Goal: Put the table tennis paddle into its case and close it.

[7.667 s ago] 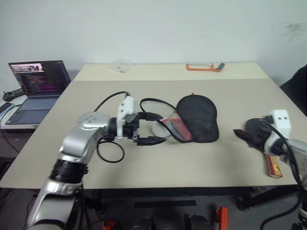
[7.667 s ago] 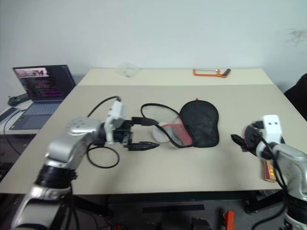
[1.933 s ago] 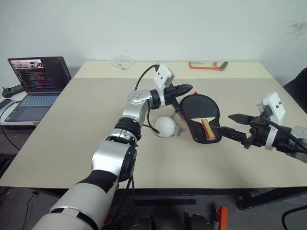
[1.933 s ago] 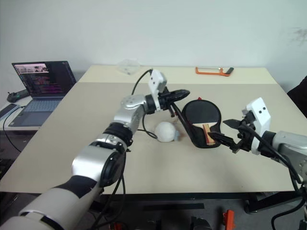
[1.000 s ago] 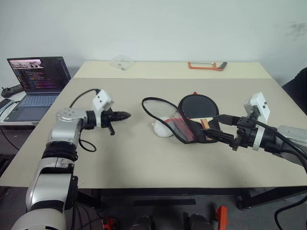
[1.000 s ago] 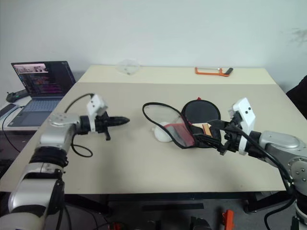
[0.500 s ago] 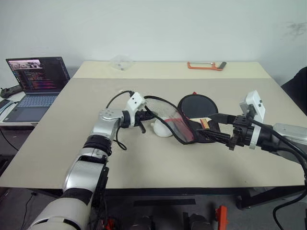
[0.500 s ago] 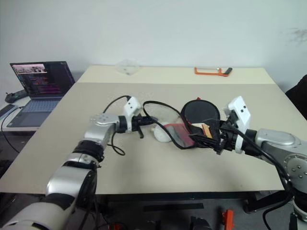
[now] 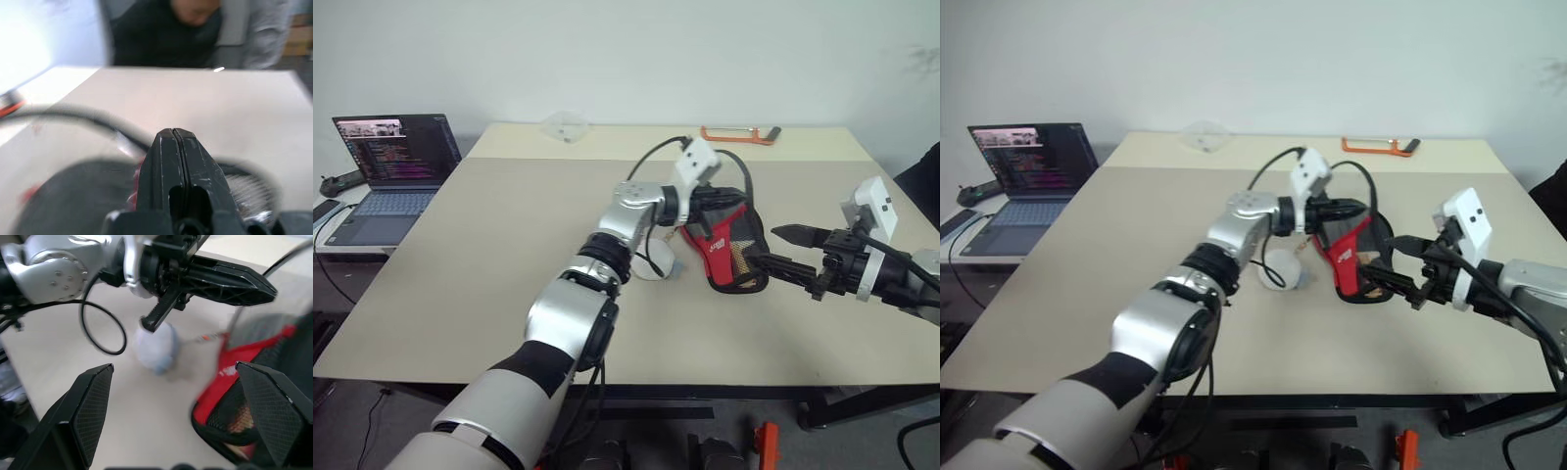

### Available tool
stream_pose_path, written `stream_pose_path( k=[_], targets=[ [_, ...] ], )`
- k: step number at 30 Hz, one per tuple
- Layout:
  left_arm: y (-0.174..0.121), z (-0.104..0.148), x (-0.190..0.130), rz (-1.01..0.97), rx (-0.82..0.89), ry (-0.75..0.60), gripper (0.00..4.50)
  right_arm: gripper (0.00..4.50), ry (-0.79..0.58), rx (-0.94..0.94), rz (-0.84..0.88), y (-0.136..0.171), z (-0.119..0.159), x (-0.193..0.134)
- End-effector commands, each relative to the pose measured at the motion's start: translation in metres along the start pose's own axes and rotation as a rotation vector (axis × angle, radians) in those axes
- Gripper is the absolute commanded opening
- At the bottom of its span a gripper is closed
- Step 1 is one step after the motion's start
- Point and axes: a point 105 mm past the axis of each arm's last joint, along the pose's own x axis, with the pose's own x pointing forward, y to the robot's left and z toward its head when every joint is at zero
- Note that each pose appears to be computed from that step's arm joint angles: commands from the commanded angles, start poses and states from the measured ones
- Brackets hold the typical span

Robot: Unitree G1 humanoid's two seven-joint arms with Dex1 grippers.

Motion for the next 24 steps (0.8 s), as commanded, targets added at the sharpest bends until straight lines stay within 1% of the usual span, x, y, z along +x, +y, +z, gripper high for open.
stream_pose_path(
  k=[1,4,8,12,13,15,19,21,24],
  targets=[
    [0.003,0.011,0.001,0.017,0.046,-0.019,0.01,4.39,-0.036,-0.039,-0.039,0.002,0.01,-0.01],
    [0.007,0.011,-0.008,0.007,0.047,-0.038,0.01,4.39,-0.033,-0.03,-0.071,-0.001,0.006,-0.009],
    [0.025,0.015,-0.045,0.041,0.069,-0.105,0.01,4.39,-0.03,-0.008,-0.089,-0.005,-0.003,-0.001],
    [0.043,0.017,-0.088,0.13,0.145,-0.142,0.0,4.45,-0.039,0.025,-0.148,-0.027,-0.009,0.015],
    [0.046,0.017,-0.1,0.153,0.157,-0.144,0.0,4.45,-0.045,0.043,-0.183,-0.037,-0.012,0.023],
    [0.046,0.016,-0.117,0.173,0.169,-0.147,0.0,4.45,-0.039,0.073,-0.243,-0.054,-0.021,0.036],
    [0.039,0.01,-0.142,0.202,0.14,-0.134,0.0,4.45,-0.037,0.091,-0.273,-0.073,-0.036,0.059],
    [0.04,0.006,-0.158,0.256,0.112,-0.132,0.0,4.45,-0.051,0.131,-0.292,-0.081,-0.042,0.073],
    [0.036,0.0,-0.173,0.314,0.089,-0.117,0.0,4.45,-0.05,0.149,-0.336,-0.096,-0.049,0.092]
  ],
)
